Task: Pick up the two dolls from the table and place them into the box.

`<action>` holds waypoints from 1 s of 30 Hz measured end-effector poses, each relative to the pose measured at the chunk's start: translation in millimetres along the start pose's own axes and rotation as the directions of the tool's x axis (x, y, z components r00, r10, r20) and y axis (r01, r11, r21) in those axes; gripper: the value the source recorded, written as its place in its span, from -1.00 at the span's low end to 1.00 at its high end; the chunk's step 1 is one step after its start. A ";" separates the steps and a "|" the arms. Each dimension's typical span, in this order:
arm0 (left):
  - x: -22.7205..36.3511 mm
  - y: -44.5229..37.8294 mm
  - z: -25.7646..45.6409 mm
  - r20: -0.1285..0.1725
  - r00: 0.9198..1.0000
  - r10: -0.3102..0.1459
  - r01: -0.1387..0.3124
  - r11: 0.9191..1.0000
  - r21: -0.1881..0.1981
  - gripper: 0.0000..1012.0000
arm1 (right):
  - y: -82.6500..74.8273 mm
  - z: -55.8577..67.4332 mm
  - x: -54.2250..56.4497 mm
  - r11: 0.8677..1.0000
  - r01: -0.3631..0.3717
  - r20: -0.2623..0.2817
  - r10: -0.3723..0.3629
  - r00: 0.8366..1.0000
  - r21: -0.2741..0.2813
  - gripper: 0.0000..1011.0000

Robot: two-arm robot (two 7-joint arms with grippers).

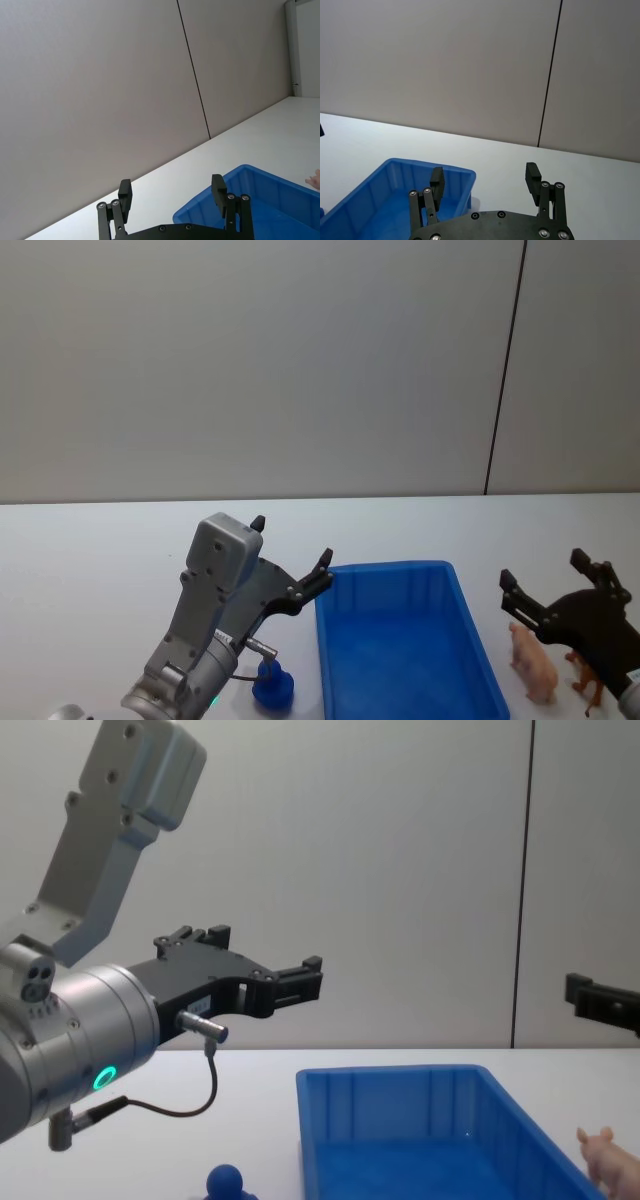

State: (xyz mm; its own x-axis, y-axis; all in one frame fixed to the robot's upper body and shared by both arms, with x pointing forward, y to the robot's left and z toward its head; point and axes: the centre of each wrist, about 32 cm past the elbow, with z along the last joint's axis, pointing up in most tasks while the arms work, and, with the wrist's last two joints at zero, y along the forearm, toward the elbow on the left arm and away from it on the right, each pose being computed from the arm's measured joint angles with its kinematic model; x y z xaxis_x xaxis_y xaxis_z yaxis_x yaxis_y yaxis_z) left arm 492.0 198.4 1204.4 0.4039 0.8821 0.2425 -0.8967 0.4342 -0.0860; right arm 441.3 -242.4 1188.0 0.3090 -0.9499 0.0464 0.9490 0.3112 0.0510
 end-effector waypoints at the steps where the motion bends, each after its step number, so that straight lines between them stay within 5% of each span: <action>1: 0.0 0.0 0.0 0.000 1.000 0.000 0.000 1.000 0.000 0.98 | -1.2 -0.5 1.1 1.000 0.008 0.000 -0.008 1.000 -0.006 0.98; 16: 0.0 0.0 0.0 0.000 1.000 0.000 0.000 1.000 0.000 0.98 | -15.0 -6.6 10.7 0.991 0.097 0.003 -0.097 0.995 -0.090 0.98; 30: 0.0 0.0 0.0 0.000 1.000 0.000 0.000 1.000 0.000 0.98 | -23.7 -21.2 18.8 0.963 0.174 0.006 -0.177 0.984 -0.204 0.98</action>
State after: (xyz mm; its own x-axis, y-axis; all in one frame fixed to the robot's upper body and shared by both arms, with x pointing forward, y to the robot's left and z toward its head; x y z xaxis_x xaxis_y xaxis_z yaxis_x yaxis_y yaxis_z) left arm 492.0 198.4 1204.4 0.4040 0.8820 0.2425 -0.8967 0.4343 -0.0859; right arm 425.9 -268.2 1166.6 0.1362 -0.9898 0.0425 0.9809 0.1287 -0.1460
